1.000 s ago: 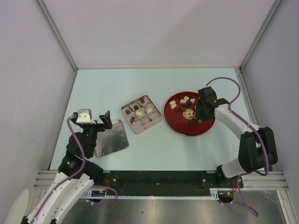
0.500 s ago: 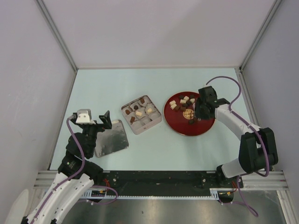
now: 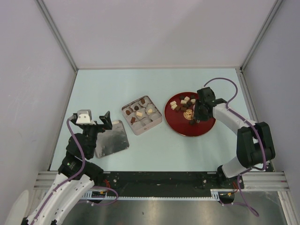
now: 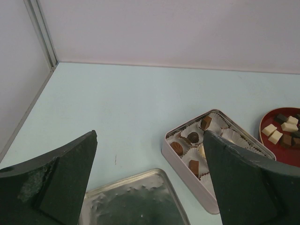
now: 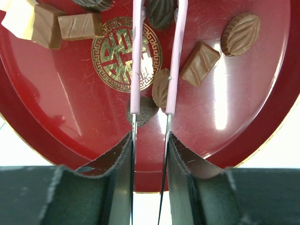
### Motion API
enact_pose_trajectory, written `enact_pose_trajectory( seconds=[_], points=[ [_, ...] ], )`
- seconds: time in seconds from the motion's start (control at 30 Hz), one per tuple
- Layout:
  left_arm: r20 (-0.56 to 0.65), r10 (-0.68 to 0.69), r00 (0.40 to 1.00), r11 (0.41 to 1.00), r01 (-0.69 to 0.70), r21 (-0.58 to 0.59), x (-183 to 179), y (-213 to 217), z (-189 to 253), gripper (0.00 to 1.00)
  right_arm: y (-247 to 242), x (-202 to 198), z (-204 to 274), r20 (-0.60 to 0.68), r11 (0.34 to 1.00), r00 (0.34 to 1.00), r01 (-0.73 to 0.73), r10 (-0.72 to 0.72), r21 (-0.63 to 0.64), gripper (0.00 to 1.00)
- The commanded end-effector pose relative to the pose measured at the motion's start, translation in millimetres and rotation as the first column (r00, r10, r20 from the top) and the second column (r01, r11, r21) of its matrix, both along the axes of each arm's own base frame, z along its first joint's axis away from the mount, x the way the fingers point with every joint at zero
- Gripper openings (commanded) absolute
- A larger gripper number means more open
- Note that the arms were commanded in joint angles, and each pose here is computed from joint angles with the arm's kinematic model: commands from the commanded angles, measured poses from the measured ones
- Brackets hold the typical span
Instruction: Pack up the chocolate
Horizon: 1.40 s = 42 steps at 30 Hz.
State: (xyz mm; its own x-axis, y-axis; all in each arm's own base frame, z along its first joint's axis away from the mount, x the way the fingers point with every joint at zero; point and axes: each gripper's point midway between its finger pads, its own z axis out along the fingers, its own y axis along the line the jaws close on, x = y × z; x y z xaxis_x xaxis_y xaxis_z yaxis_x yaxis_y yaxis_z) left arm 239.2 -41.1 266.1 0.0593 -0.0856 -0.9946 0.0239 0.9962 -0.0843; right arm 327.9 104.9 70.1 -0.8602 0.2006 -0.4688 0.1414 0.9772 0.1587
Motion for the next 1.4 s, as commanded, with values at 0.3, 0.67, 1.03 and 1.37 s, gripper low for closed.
enact_pose_trajectory(
  seconds=[0.3, 0.67, 1.03, 1.37],
  points=[
    [0.024, 0.013, 1.0, 1.0, -0.013, -0.002, 1.1, 2.6, 4.8, 1.0, 17.0, 4.6, 42.8, 0.155, 0.993, 0.98, -0.12, 0.121, -0.017, 0.07],
    [0.02, 0.011, 1.0, 1.0, -0.011, 0.001, 1.7, 2.0, 4.6, 1.0, 85.1, -11.4, 88.0, 0.301, 0.909, 0.865, -0.418, 0.401, -0.011, 0.05],
    [0.017, 0.008, 1.0, 1.0, -0.008, 0.003, 1.4, 1.7, 3.9, 1.0, 153.8, -44.1, 91.8, 0.332, 0.722, 0.675, -0.692, 0.659, -0.025, 0.05],
    [0.016, 0.014, 1.0, 1.0, -0.015, 0.003, 1.0, 3.0, 3.8, 1.0, 183.3, -48.3, 75.6, 0.289, 0.636, 0.595, -0.768, 0.75, -0.068, 0.07]
  ],
)
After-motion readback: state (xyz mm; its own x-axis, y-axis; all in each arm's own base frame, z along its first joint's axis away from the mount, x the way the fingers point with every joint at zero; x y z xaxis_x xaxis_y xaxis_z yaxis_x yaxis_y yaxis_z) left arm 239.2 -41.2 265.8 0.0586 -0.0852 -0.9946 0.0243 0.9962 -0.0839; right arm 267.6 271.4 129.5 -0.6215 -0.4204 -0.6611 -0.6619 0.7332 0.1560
